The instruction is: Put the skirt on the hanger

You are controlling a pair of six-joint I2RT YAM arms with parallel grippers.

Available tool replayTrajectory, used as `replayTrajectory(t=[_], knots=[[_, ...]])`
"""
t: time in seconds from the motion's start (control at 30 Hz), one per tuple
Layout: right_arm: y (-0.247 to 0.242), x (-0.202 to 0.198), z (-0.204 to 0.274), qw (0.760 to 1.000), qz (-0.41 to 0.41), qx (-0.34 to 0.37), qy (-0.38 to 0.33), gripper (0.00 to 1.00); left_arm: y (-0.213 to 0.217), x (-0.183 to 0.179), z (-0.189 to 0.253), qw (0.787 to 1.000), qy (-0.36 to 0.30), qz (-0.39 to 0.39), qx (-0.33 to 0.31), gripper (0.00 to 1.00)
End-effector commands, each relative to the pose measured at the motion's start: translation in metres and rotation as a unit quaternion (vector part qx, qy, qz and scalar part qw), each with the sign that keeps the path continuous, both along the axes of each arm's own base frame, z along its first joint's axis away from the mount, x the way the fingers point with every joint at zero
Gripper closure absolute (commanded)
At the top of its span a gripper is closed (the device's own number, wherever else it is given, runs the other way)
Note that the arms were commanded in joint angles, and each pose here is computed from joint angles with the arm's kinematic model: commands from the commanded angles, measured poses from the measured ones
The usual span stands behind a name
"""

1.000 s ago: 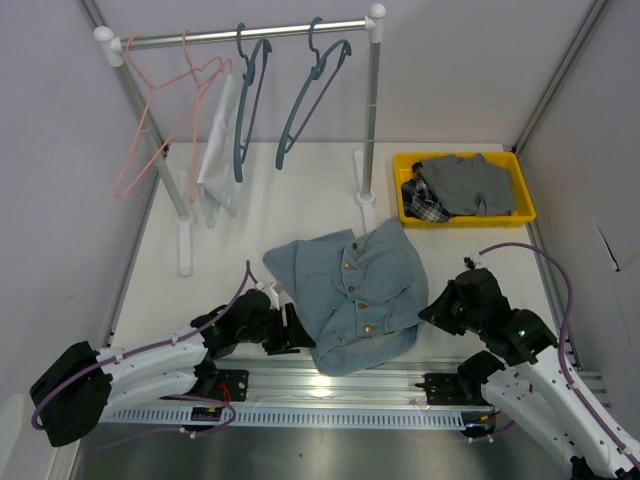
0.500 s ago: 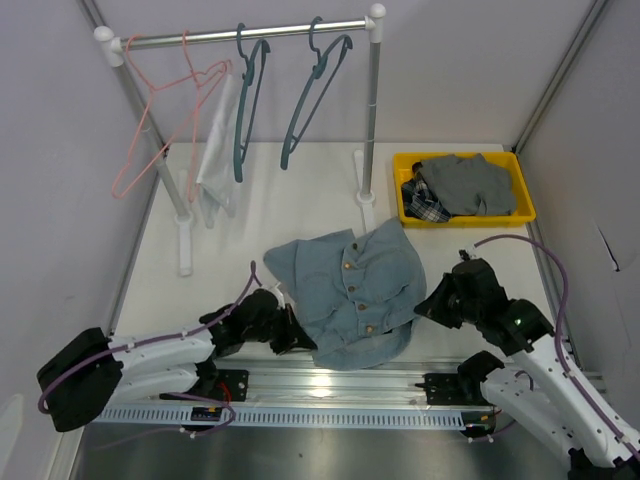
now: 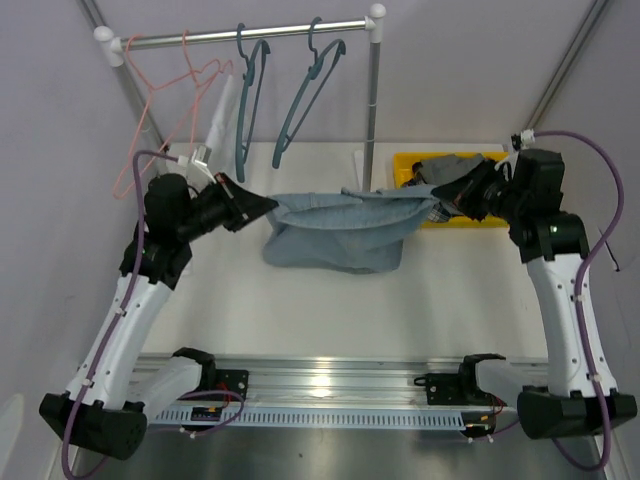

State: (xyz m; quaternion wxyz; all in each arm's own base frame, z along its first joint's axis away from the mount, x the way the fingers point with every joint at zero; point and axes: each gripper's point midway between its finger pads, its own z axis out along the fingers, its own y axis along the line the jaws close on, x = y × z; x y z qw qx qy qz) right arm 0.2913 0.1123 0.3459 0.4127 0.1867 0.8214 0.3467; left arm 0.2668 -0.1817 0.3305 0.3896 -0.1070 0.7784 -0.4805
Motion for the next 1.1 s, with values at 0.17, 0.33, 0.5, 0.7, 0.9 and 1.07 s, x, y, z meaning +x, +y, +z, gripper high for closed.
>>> replayTrajectory(t=[0.17,0.33,0.5,0.7,0.9,1.07], knots=[[-0.021,0.047,0.1,0.991,0.005,0.037,-0.129,1.0,0.035,0.025,0.092,0.995,-0.091,0.037,-0.018,1.0],[-0.015,0.076,0.119,0.988,0.034,0.048,-0.145,1.0,0.034,0.043,0.099,0.995,-0.091,0.034,-0.02,1.0],[-0.01,0.098,0.121,0.986,0.052,0.065,-0.143,1.0,0.036,0.052,0.112,0.994,-0.105,0.023,-0.023,1.0],[-0.005,0.1,0.113,0.986,0.066,0.066,-0.139,1.0,0.036,0.057,0.11,0.994,-0.102,0.005,-0.027,1.0],[-0.005,0.062,0.112,0.987,0.059,0.035,-0.146,1.0,0.038,0.027,0.11,0.993,-0.122,0.001,-0.002,1.0],[-0.005,0.002,0.099,0.986,0.056,0.024,-0.152,1.0,0.033,-0.028,0.084,0.994,-0.108,-0.024,0.0,1.0]])
